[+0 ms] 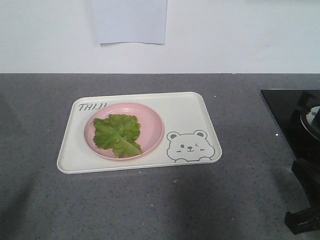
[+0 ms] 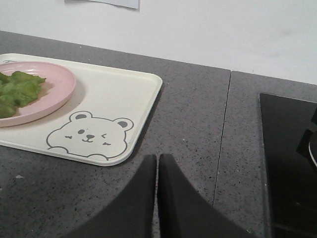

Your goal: Transfer vegetables to tray and serve

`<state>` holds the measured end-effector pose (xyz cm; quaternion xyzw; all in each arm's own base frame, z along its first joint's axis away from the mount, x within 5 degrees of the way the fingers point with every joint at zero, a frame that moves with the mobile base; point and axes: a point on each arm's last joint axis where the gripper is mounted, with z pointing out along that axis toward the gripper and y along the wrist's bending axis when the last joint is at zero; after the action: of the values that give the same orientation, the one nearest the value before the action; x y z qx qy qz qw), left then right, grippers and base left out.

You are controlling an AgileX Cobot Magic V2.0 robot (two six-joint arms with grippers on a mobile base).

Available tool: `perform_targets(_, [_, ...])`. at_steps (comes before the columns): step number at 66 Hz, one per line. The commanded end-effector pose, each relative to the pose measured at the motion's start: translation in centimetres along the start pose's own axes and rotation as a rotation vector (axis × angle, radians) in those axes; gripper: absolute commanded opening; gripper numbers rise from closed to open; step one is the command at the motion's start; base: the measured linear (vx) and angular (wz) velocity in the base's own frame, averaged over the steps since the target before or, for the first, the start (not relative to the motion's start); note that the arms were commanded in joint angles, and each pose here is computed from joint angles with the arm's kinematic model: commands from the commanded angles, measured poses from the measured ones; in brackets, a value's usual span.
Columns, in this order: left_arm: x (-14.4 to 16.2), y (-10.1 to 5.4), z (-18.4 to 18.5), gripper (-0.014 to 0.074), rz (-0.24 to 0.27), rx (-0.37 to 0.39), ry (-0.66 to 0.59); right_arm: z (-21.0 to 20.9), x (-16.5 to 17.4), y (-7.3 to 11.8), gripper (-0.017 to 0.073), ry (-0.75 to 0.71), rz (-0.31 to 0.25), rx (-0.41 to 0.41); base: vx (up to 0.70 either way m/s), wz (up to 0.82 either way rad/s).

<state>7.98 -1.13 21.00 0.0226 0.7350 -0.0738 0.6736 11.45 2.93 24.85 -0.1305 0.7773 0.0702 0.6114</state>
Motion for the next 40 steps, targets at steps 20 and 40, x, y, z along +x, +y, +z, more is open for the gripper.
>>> perform_targets(20, [0.9, 0.8, -1.6, -0.0007, -0.025, -0.106, -0.169, -0.1, -1.0, -0.3, -0.0003, -0.029, 0.000, 0.024, 0.00, 0.00])
perform_targets(40, [1.5, 1.1, -2.1, -0.0007, -0.025, -0.158, -0.132, -0.1, -1.0, -0.3, -0.0003, -0.029, 0.001, 0.024, 0.00, 0.00])
